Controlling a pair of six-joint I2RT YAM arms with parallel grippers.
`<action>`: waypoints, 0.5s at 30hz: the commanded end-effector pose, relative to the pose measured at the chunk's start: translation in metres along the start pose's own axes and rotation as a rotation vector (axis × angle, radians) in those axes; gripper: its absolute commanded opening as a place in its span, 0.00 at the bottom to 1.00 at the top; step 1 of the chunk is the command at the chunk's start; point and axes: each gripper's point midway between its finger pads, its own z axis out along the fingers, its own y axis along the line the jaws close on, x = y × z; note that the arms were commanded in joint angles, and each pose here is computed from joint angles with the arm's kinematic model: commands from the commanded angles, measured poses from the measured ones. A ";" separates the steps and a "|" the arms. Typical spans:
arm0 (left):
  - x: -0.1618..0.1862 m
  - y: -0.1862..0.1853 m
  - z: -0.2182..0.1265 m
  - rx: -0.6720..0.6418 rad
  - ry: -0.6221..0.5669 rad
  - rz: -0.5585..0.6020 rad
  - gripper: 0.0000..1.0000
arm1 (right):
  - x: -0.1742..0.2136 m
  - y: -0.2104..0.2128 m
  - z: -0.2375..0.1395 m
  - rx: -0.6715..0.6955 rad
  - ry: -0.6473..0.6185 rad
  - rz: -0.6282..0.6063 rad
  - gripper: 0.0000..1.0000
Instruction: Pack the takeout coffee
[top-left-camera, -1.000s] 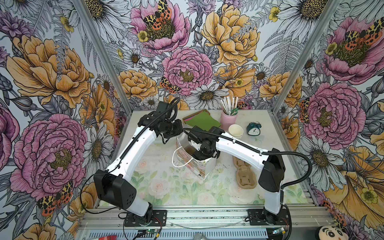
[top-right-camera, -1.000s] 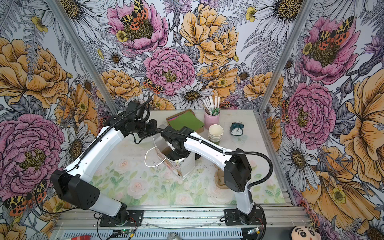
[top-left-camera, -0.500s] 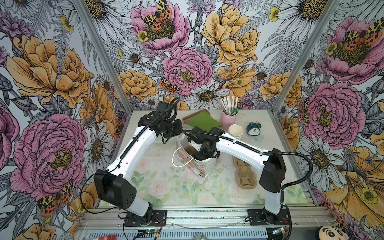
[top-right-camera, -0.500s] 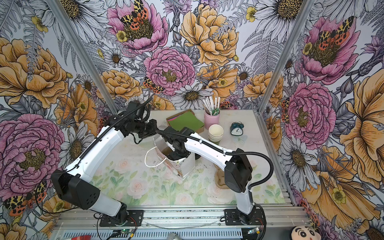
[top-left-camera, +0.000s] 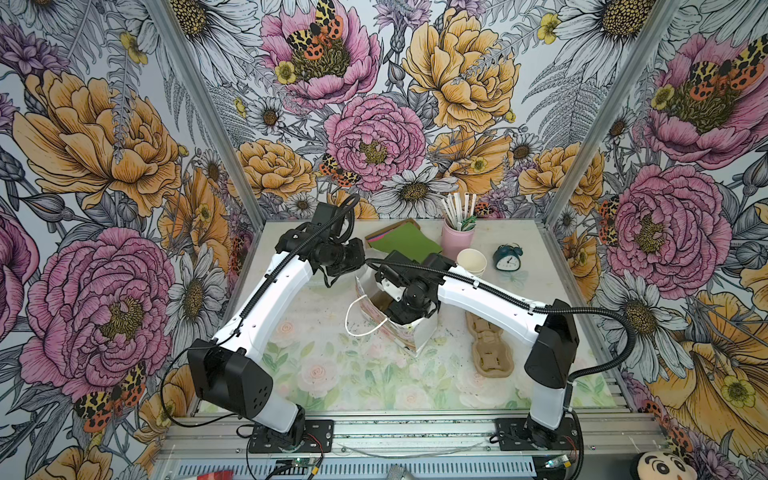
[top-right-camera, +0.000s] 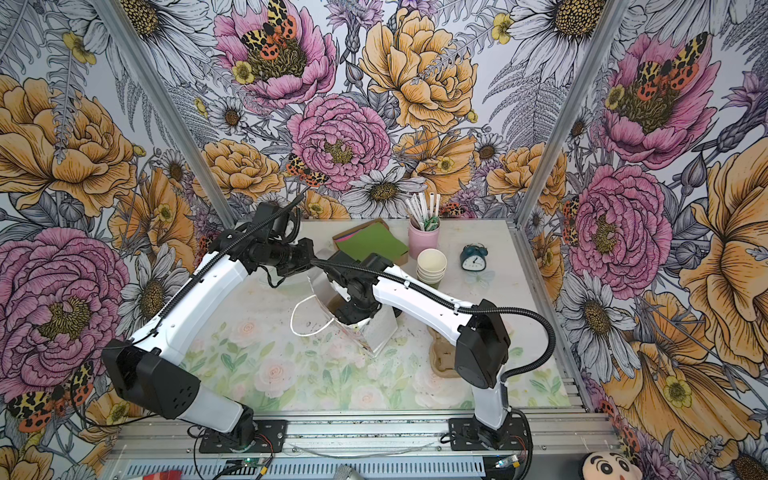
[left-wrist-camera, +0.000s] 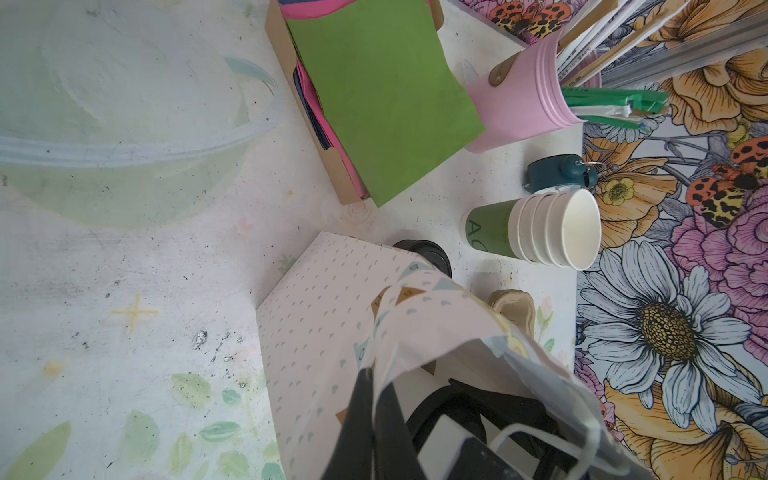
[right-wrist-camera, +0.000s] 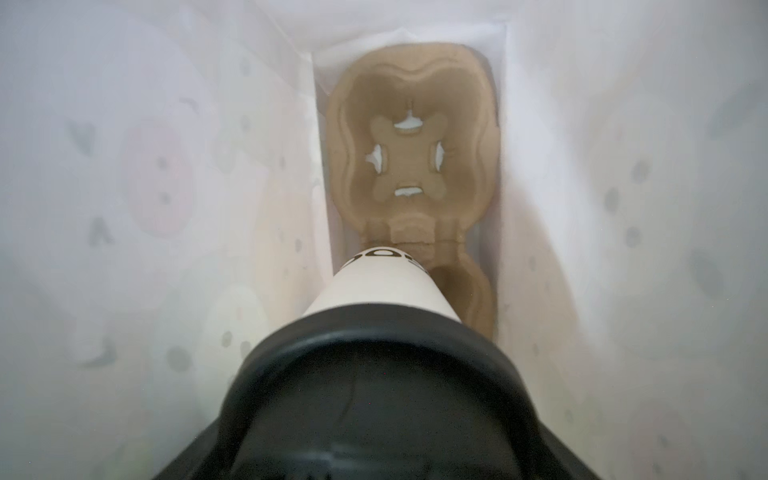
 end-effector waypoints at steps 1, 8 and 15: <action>-0.015 0.001 -0.001 0.005 -0.049 0.004 0.00 | 0.001 0.001 -0.014 0.004 -0.028 -0.024 0.78; -0.016 0.000 -0.001 0.009 -0.048 0.004 0.00 | 0.006 0.003 0.010 -0.001 0.038 -0.020 0.78; -0.018 -0.002 -0.002 0.014 -0.053 0.007 0.00 | 0.011 0.001 0.027 0.016 0.085 -0.025 0.77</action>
